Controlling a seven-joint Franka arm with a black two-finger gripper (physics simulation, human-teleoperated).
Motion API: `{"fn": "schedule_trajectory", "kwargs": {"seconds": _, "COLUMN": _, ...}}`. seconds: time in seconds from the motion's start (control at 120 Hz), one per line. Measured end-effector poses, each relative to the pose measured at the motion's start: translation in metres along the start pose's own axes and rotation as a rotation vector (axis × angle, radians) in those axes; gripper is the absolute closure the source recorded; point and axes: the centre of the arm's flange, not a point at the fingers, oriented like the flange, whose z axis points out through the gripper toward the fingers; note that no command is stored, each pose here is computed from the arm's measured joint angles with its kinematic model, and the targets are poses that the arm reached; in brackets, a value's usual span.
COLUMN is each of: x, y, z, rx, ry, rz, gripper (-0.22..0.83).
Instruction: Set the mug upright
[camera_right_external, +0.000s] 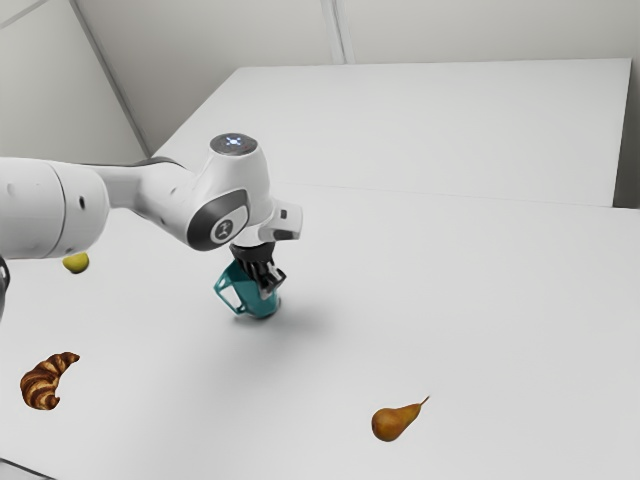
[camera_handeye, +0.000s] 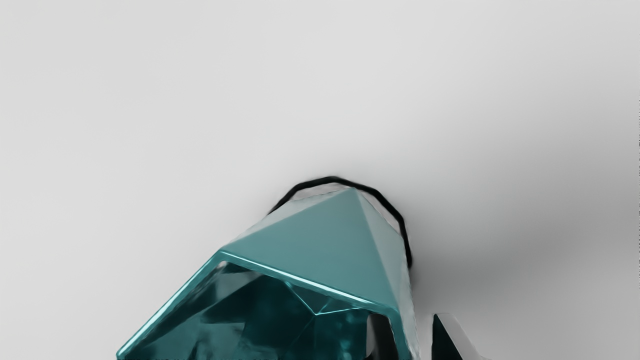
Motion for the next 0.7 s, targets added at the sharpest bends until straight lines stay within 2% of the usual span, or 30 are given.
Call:
{"fn": "schedule_trajectory", "kwargs": {"seconds": 0.108, "x": 0.0, "y": 0.0, "z": 0.0, "rx": -0.006, "ry": 0.002, "rz": -0.013, "gripper": 0.47}}
{"fn": "schedule_trajectory", "kwargs": {"seconds": 0.225, "x": -0.001, "y": -0.001, "z": -0.009, "rx": -0.007, "ry": 0.016, "rz": -0.025, "gripper": 0.35}}
{"fn": "schedule_trajectory", "kwargs": {"seconds": 0.6, "x": -0.008, "y": 0.005, "z": -0.06, "rx": 0.002, "ry": 0.073, "rz": -0.042, "gripper": 0.21}}
{"fn": "schedule_trajectory", "kwargs": {"seconds": 0.7, "x": 0.002, "y": 0.0, "z": -0.087, "rx": -0.045, "ry": 0.108, "rz": -0.088, "gripper": 0.13}}
